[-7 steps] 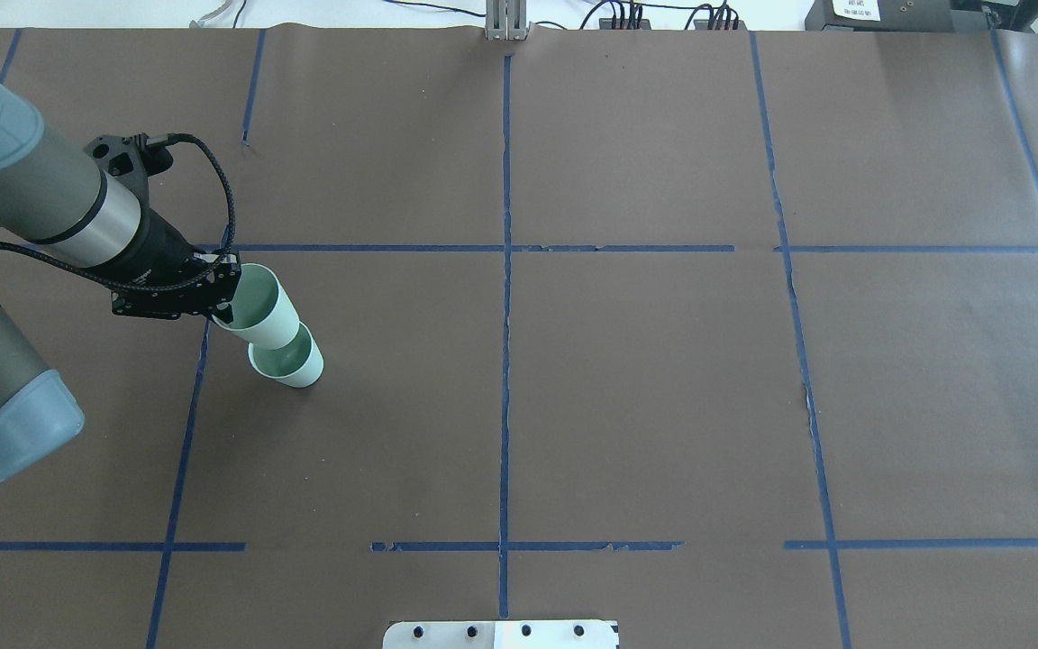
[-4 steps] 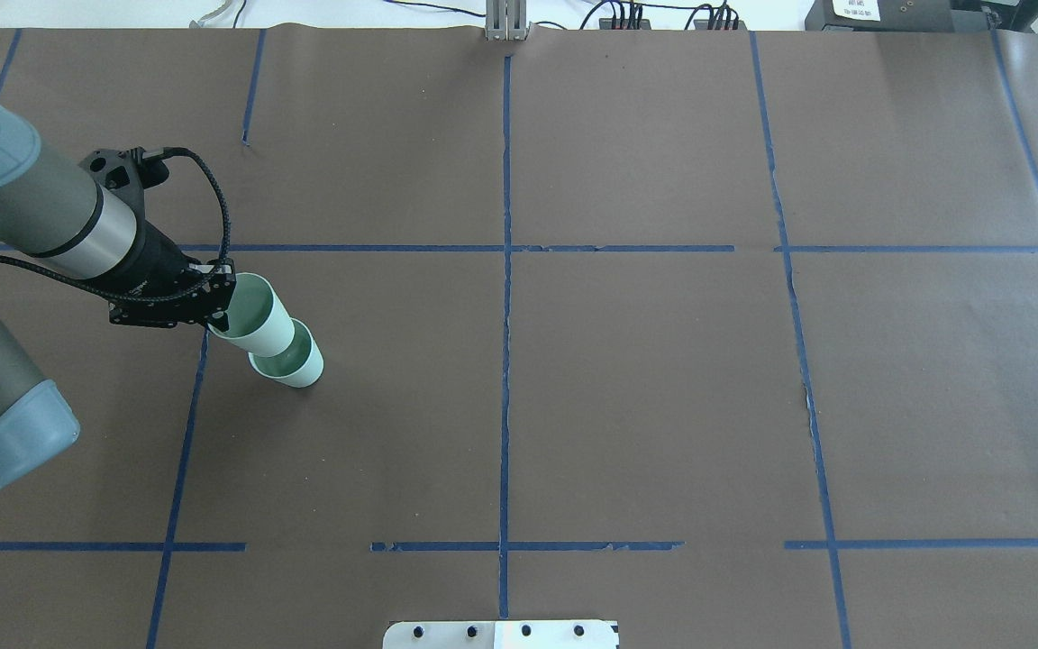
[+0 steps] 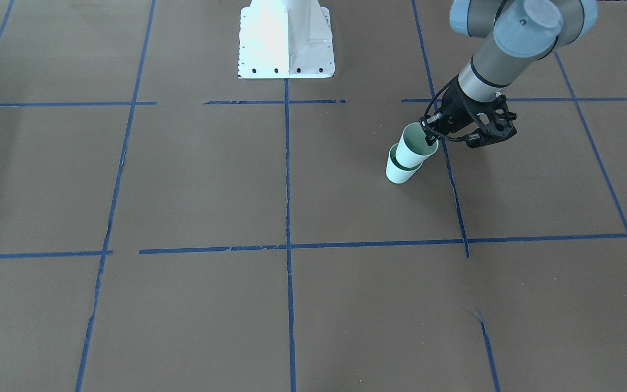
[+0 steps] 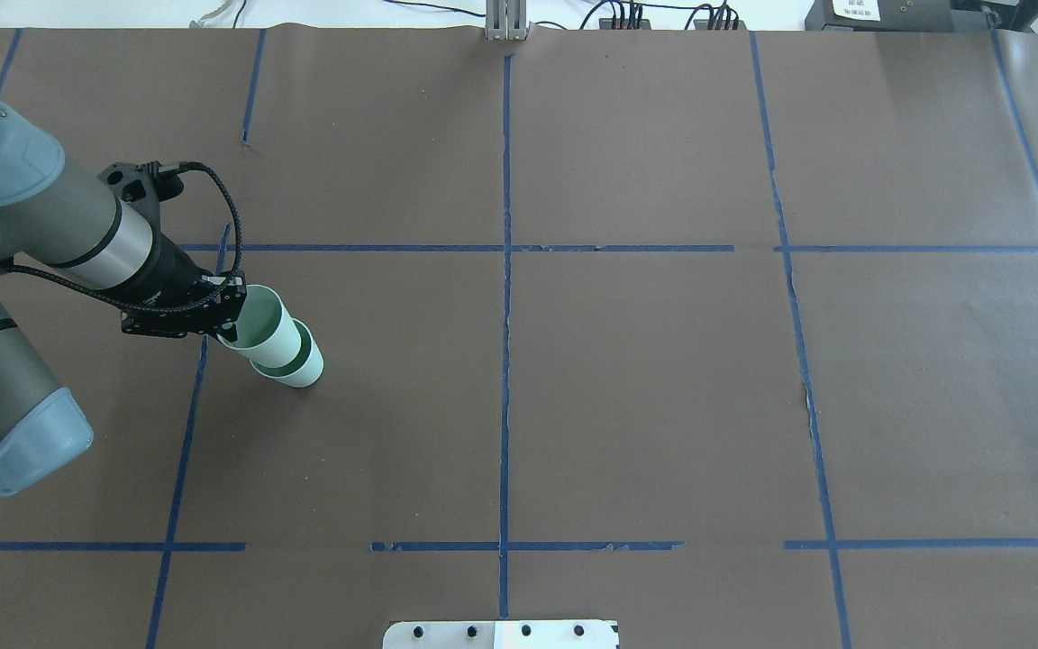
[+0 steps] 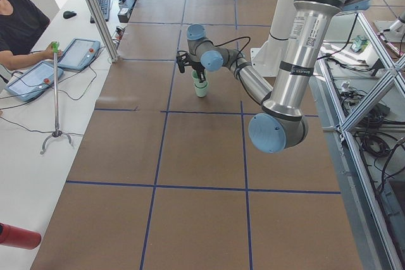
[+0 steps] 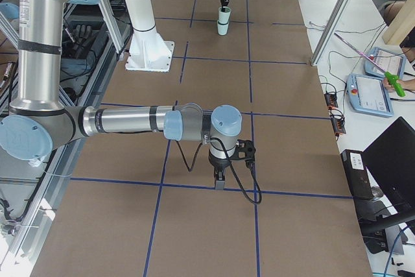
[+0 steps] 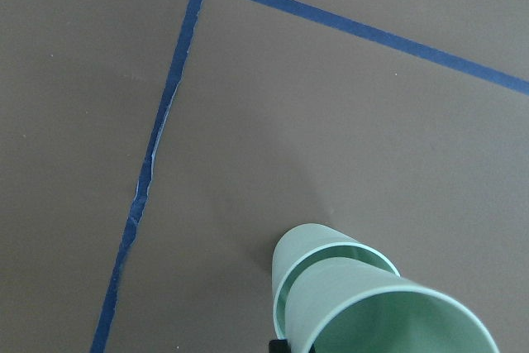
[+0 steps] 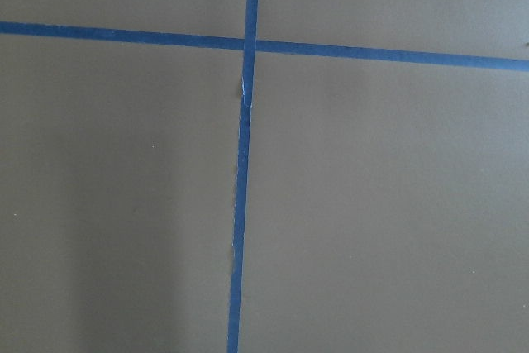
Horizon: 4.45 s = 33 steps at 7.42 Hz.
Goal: Stack cups
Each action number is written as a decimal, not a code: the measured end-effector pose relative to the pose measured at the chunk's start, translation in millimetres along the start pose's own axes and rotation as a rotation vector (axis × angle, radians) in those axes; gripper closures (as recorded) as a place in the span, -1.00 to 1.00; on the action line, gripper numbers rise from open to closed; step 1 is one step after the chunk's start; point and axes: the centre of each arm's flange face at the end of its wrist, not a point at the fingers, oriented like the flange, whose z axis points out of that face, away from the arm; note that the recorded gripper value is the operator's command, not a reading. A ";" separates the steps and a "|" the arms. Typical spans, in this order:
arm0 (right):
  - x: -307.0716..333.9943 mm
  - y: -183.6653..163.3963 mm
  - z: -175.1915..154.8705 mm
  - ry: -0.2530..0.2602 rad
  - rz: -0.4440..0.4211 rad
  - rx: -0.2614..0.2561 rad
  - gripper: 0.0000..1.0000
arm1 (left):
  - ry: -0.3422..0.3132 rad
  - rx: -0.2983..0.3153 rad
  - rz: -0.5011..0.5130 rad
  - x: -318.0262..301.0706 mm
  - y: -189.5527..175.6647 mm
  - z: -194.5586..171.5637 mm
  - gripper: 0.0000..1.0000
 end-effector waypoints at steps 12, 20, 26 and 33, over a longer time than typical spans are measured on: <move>0.1 0.0 0.2 0.000 0.000 -0.001 -1.00 | -0.120 0.206 0.433 -217.9 -137.5 -124.1 -1.00; 0.0 0.0 0.0 0.000 0.000 0.000 -1.00 | -0.184 0.077 0.424 -487.4 -169.2 -132.5 -1.00; 0.1 -0.1 0.1 0.000 -0.001 0.000 -1.00 | -0.133 0.016 0.356 -496.2 -159.5 -122.9 -1.00; 0.0 -0.1 0.0 0.000 -0.001 0.000 -1.00 | -0.131 0.015 0.358 -495.8 -159.2 -123.2 -1.00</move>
